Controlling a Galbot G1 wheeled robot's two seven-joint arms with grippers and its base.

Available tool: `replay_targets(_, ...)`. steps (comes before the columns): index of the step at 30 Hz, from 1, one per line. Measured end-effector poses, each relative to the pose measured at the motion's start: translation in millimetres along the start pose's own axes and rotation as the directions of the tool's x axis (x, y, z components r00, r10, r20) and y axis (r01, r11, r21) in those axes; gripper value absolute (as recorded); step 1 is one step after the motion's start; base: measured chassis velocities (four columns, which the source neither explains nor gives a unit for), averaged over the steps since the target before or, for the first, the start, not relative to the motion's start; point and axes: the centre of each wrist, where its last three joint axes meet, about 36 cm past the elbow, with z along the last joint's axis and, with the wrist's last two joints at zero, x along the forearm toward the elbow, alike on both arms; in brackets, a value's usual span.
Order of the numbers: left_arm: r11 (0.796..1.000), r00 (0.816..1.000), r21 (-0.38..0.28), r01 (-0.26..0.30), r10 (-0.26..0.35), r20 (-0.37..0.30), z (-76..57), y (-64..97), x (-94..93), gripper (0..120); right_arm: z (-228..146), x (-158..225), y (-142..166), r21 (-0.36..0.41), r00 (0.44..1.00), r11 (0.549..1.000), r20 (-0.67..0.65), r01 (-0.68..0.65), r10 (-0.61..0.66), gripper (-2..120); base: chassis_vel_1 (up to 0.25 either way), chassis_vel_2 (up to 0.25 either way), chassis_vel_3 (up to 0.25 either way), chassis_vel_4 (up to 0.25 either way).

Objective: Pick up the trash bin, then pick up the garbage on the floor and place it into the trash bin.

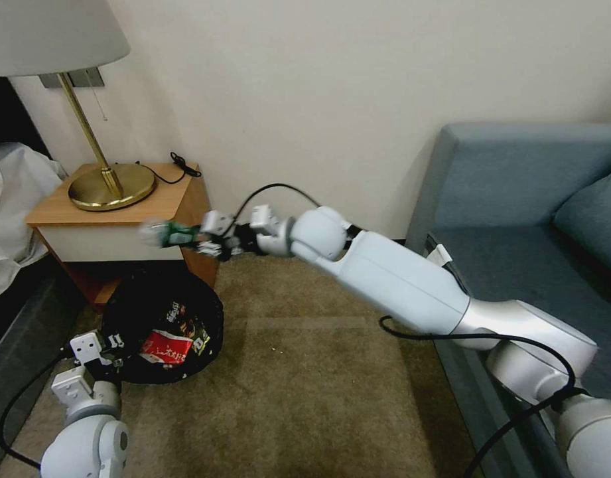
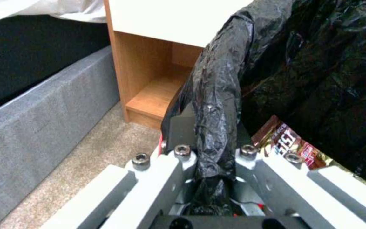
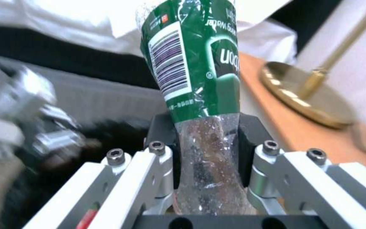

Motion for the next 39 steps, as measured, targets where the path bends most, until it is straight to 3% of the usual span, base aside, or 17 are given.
replay_targets(3,1.000,1.000,-0.002,-0.003,0.003,0.001,-0.8,-0.6,2.2,4,-2,-8,16,-0.047,1.000,0.999,0.022,0.001,0.000,22,0.000,0.000,0.000,0.000)
replay_targets(6,1.000,1.000,-0.005,-0.008,0.008,0.007,-3.8,-0.7,8.4,4,2,-19,48,-0.153,0.999,0.988,0.041,-0.001,0.007,22,0.000,0.000,0.000,0.000)
replay_targets(22,1.000,1.000,0.004,-0.026,0.026,0.011,-6.4,-8.3,17.8,4,62,-44,94,-0.235,0.979,0.950,-0.056,-0.205,0.198,22,0.000,0.000,0.000,0.000)
replay_targets(39,1.000,1.000,0.014,-0.021,0.021,0.003,-4.8,-9.1,15.4,4,77,-48,106,-0.237,0.971,0.942,-0.059,-0.239,0.232,85,0.000,0.000,0.000,0.000)
